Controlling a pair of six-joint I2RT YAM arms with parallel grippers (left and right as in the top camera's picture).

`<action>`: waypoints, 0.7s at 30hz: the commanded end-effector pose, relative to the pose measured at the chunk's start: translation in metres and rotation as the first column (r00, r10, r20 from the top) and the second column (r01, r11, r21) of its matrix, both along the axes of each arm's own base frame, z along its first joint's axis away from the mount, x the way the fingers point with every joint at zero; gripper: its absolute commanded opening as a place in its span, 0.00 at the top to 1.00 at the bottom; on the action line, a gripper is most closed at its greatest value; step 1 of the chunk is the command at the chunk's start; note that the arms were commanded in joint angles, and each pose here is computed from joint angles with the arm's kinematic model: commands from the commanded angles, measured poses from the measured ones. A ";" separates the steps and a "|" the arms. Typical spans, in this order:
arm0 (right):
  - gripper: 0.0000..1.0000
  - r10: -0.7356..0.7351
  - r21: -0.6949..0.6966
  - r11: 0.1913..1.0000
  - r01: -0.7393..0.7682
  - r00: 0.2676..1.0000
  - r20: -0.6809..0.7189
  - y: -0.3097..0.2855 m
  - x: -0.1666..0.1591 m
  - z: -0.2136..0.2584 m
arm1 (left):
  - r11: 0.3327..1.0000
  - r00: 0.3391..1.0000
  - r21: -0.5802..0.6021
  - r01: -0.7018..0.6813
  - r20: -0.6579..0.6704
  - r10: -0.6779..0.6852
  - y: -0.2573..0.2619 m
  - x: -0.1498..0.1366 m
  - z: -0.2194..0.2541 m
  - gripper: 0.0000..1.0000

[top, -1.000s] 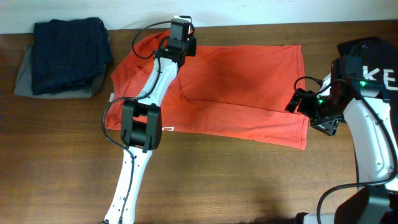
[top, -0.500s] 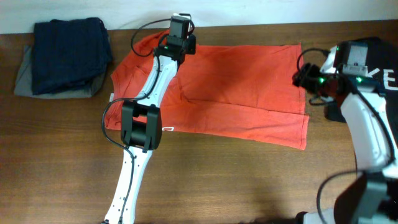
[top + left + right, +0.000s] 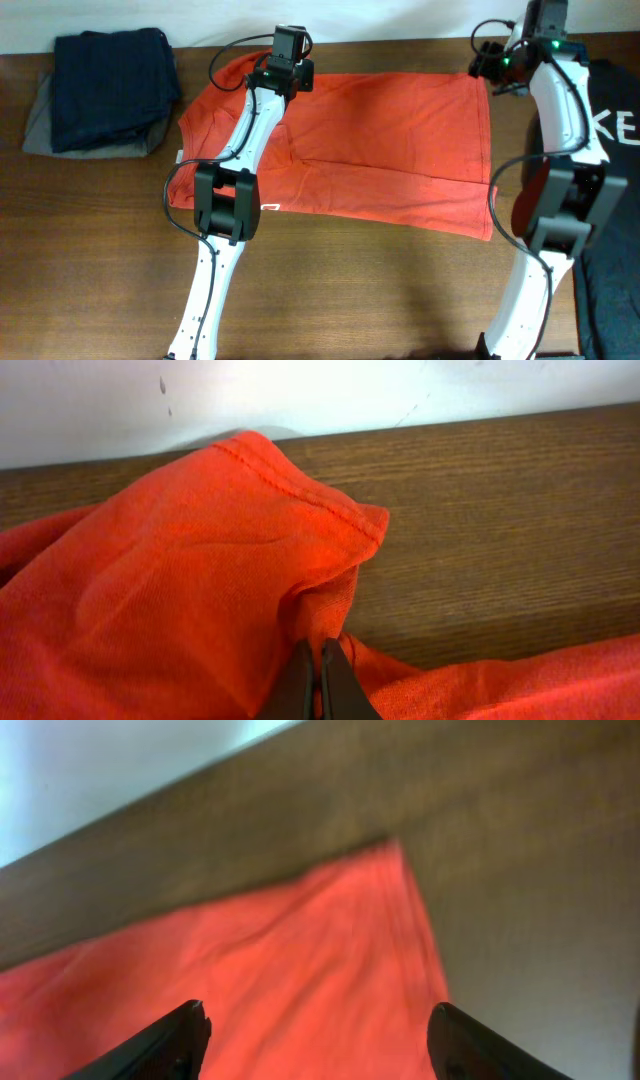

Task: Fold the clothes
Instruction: 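Move the right gripper up to the top right shoulder corner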

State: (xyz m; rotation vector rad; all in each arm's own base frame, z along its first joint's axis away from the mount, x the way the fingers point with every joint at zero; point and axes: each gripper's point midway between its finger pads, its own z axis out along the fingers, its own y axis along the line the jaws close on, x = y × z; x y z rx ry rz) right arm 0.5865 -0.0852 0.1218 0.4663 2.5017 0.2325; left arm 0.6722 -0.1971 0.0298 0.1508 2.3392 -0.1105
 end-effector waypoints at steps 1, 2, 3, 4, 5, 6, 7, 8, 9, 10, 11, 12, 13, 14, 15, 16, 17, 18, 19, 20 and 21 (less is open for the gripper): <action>0.23 0.015 -0.122 0.992 -0.013 1.000 0.017 -0.021 0.018 -0.013 | 1.000 1.000 0.008 -0.012 -0.006 0.012 0.004 0.000 -0.002 0.99; 0.23 0.002 -0.138 0.990 0.000 1.000 0.014 -0.026 0.021 -0.022 | 1.000 1.000 0.010 -0.011 -0.011 0.012 0.004 0.000 -0.003 0.99; 0.23 -0.001 -0.143 0.990 0.003 1.000 0.017 -0.028 0.025 -0.030 | 1.000 1.000 0.010 -0.010 -0.019 0.010 0.004 -0.002 -0.004 0.99; 0.23 -0.002 -0.141 0.990 0.005 1.000 0.020 -0.029 0.028 -0.038 | 1.000 1.000 0.012 -0.009 -0.026 0.010 0.005 -0.003 -0.006 0.99; 0.23 -0.003 -0.139 0.990 0.006 1.000 0.023 -0.031 0.031 -0.045 | 1.000 0.999 0.014 -0.010 -0.032 0.010 0.005 -0.004 -0.007 0.99; 0.23 -0.004 -0.139 0.990 0.007 1.000 0.024 -0.032 0.034 -0.052 | 1.000 0.999 0.016 -0.009 -0.040 0.009 0.005 -0.006 -0.008 0.99; 0.23 -0.005 -0.139 0.990 0.008 1.000 0.022 -0.033 0.035 -0.059 | 1.000 0.999 0.017 -0.008 -0.043 0.009 0.005 -0.006 -0.009 0.99; 0.23 -0.007 -0.138 0.990 0.009 1.000 0.021 -0.034 0.036 -0.064 | 1.000 0.999 0.019 -0.007 -0.046 0.008 0.005 -0.007 -0.009 0.99; 0.23 -0.012 -0.135 0.991 0.015 1.000 0.019 -0.035 0.037 -0.070 | 1.000 0.999 0.019 -0.007 -0.048 0.008 0.005 -0.007 -0.010 0.99; 0.23 -0.022 -0.128 0.991 0.024 1.000 0.016 -0.036 0.038 -0.077 | 1.000 0.999 0.020 -0.007 -0.049 0.008 0.005 -0.008 -0.010 0.99; 0.23 -0.022 -0.120 0.992 0.024 1.000 0.016 -0.036 0.039 -0.081 | 1.000 0.999 0.020 -0.007 -0.049 0.008 0.005 -0.008 -0.010 0.99; 0.23 -0.021 -0.115 0.993 0.023 1.000 0.017 -0.035 0.040 -0.085 | 1.000 0.999 0.020 -0.007 -0.049 0.008 0.005 -0.008 -0.010 1.00; 0.23 -0.025 -0.111 0.994 0.027 1.000 0.019 -0.036 0.042 -0.090 | 1.000 0.999 0.020 -0.007 -0.050 0.008 0.005 -0.008 -0.010 0.99; 0.23 -0.023 -0.108 0.994 0.026 0.999 0.024 -0.035 0.043 -0.090 | 1.000 0.999 0.020 -0.007 -0.050 0.008 0.005 -0.008 -0.010 0.99; 0.23 -0.023 -0.108 0.994 0.025 0.999 0.026 -0.035 0.044 -0.093 | 1.000 0.999 0.020 -0.007 -0.049 0.008 0.005 -0.008 -0.010 0.99; 0.23 -0.024 -0.107 0.994 0.027 0.999 0.031 -0.036 0.046 -0.094 | 1.000 0.999 0.020 -0.007 -0.049 0.008 0.005 -0.008 -0.010 0.99; 0.24 -0.030 -0.104 0.994 0.034 0.999 0.035 -0.036 0.046 -0.094 | 1.000 0.999 0.020 -0.007 -0.050 0.008 0.005 -0.008 -0.010 0.99; 0.24 -0.038 -0.100 0.994 0.042 0.998 0.040 -0.036 0.048 -0.095 | 1.000 0.999 0.020 -0.007 -0.050 0.008 0.005 -0.008 -0.010 0.99; 0.24 -0.042 -0.096 0.994 0.046 0.998 0.043 -0.036 0.048 -0.096 | 1.000 0.999 0.020 -0.007 -0.050 0.008 0.005 -0.008 -0.010 0.99; 0.24 -0.048 -0.094 0.994 0.052 0.998 0.048 -0.037 0.050 -0.096 | 1.000 0.999 0.020 -0.007 -0.050 0.008 0.005 -0.008 -0.010 0.99; 0.24 -0.050 -0.092 0.994 0.055 0.997 0.052 -0.037 0.051 -0.095 | 1.000 0.999 0.020 -0.007 -0.050 0.008 0.005 -0.008 -0.010 0.99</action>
